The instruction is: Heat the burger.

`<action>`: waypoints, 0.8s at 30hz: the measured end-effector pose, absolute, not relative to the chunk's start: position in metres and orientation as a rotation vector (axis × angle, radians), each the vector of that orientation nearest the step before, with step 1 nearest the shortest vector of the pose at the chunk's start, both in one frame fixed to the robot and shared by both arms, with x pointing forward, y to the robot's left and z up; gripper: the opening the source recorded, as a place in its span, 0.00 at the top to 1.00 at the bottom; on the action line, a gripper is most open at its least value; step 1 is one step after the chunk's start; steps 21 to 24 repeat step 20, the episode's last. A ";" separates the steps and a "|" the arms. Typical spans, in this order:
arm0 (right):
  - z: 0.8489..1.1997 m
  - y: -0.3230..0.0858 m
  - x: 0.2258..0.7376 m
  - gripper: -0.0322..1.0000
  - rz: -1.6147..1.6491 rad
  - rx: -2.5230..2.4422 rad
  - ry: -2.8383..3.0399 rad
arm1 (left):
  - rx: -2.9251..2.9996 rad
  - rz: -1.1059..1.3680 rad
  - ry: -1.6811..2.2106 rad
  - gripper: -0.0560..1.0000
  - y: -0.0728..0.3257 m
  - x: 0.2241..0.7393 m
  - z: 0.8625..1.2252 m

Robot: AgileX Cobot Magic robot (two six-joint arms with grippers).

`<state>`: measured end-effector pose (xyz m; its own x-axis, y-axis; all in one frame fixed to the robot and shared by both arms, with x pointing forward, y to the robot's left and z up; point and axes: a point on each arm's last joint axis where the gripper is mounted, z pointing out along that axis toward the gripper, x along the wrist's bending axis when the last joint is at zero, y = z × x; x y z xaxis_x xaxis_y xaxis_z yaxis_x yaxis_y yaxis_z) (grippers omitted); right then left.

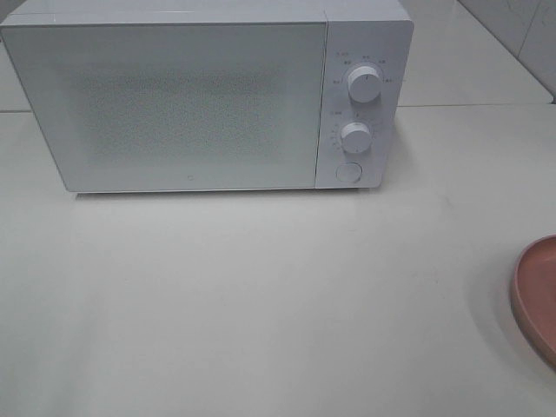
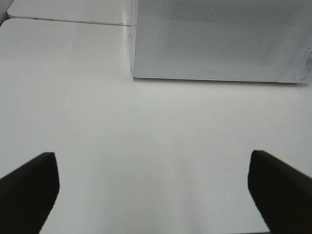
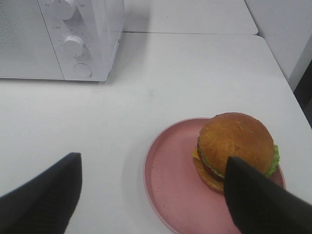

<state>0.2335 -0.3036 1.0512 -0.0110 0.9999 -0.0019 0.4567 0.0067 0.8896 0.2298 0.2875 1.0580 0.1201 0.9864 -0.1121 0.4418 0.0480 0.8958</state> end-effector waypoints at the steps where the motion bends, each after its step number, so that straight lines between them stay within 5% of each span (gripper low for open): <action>1: 1.051 -0.304 0.233 0.24 0.951 1.541 1.560 | 1.529 0.791 1.454 0.03 0.288 0.230 1.058; 24: 1.051 -0.304 0.233 0.24 0.951 1.541 1.560 | 1.529 0.791 1.454 0.03 0.288 0.230 1.058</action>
